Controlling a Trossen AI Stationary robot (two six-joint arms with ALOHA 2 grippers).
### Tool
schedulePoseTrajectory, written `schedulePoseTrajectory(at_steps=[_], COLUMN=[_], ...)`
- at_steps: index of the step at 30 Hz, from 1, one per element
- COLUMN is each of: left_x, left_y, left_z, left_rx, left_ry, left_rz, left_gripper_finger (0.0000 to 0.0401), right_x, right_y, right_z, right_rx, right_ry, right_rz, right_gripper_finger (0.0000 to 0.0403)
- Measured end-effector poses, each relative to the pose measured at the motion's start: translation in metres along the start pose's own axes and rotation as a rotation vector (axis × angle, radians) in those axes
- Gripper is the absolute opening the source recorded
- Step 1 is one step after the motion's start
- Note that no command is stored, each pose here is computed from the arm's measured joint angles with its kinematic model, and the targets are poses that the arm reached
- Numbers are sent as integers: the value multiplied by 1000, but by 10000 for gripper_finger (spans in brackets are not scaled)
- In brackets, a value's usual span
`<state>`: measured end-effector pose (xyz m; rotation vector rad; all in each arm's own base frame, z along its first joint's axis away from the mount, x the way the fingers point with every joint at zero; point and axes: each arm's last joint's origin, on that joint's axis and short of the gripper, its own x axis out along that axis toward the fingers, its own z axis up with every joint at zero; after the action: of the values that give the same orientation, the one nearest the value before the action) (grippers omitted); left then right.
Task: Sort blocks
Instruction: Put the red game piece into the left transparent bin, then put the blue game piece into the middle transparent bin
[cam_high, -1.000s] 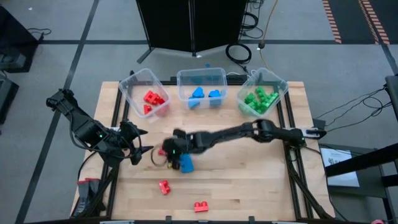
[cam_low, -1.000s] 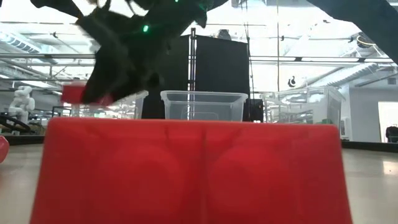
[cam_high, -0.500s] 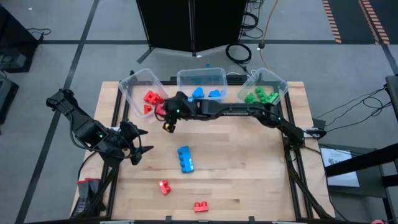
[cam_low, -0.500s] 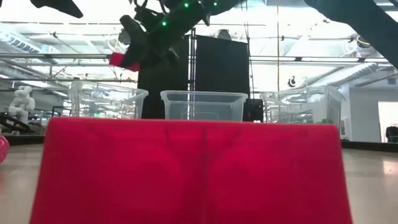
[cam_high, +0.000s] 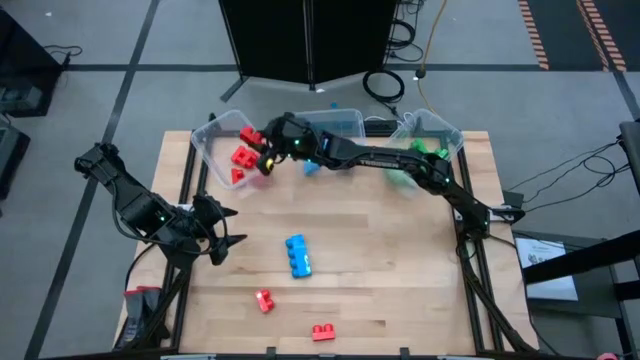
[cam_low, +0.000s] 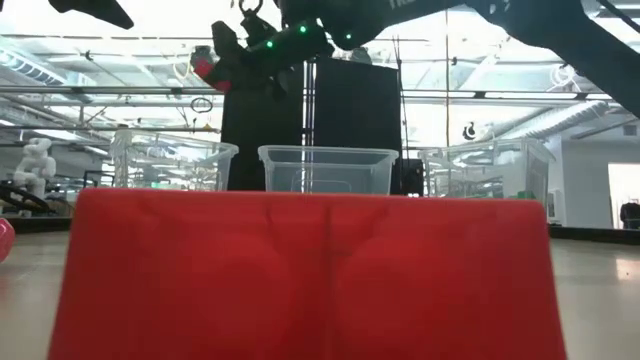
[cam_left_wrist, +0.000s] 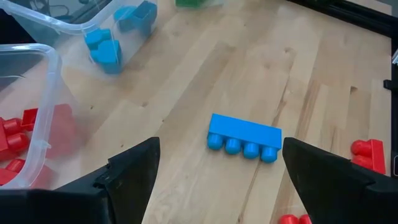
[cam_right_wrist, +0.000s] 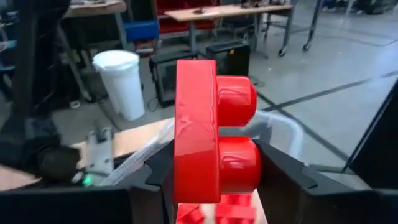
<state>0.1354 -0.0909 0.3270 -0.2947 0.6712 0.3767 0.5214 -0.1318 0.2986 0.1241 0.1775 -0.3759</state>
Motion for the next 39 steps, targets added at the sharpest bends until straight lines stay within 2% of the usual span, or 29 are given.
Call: schedulePoseTrajectory(at_steps=[4, 14, 23, 25, 29, 31, 35, 37, 39], left_x=[0, 0, 0, 0, 0, 0, 0, 0, 0], left_y=[0, 0, 0, 0, 0, 0, 0, 0, 0], left_z=[0, 0, 0, 0, 0, 0, 0, 0, 0], left_rx=[0, -2, -23, -25, -25, -25, -25, -25, -25], left_ry=[0, 0, 0, 0, 0, 0, 0, 0, 0], left_rz=[0, 0, 0, 0, 0, 0, 0, 1, 1], left_gripper_finger=[336, 336, 336, 336, 336, 336, 336, 336, 336], right_x=[7, 29, 32, 32, 33, 33, 29, 21, 3], right_y=[-7, -9, -9, -9, -10, -11, -9, -6, 1], right_z=[-4, -48, -56, -55, -54, -55, -50, -36, -10], right_rx=[9, 1, -25, -28, -8, 9, 37, 14, -41], right_ry=[-34, 76, 106, 95, 92, 96, 107, 94, 62], right_rz=[-12, 29, 28, 28, 20, 17, 31, 63, 92], right_gripper_finger=[150, 150, 150, 170, 264, 291, 304, 301, 295])
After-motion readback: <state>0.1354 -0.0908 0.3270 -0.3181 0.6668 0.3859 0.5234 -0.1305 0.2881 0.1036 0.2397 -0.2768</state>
